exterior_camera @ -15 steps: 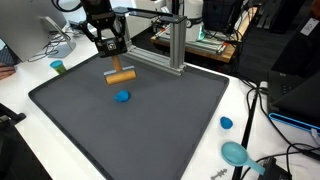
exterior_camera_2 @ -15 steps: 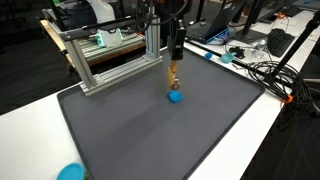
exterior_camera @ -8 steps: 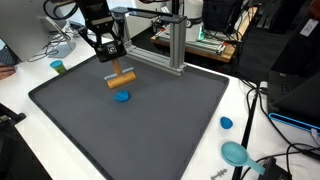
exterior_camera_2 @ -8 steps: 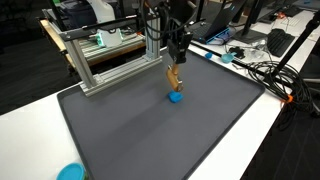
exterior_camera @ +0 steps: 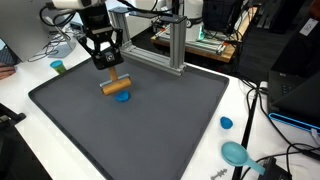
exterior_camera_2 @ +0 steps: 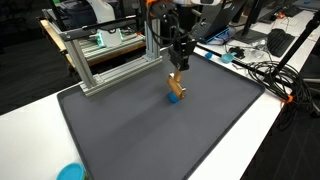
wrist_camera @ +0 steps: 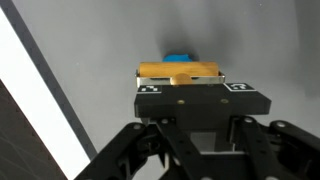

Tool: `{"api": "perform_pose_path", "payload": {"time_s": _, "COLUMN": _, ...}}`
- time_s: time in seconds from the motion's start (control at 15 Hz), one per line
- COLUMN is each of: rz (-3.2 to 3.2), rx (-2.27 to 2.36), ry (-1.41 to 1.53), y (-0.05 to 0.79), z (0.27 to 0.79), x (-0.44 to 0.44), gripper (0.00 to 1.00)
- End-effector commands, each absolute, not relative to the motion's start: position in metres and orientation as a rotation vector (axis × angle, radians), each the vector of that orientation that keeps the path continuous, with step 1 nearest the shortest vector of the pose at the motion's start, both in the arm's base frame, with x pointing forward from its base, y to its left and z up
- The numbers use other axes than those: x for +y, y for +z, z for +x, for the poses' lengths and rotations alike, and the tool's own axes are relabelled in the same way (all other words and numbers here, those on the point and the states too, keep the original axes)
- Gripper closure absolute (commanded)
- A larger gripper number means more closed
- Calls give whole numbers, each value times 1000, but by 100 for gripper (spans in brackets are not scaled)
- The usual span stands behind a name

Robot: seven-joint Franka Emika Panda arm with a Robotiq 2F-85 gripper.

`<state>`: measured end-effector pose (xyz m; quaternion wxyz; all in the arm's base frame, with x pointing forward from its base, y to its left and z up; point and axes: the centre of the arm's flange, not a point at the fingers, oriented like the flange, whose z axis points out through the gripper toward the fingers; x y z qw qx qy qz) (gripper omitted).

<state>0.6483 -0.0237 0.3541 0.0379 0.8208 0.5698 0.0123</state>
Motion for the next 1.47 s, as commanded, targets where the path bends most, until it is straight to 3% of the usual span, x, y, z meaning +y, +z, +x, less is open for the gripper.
{"api": "perform_pose_path", "payload": {"time_s": 0.0, "rz": 2375, "rx": 1912, "ry": 29, "y": 349, "z": 646, "x": -21, "gripper": 78}}
{"api": "perform_pose_path", "payload": {"time_s": 1.4, "rz": 2175, "rx": 2213, "ry": -94, "y": 295, "z": 650, "x": 15, "gripper": 78}}
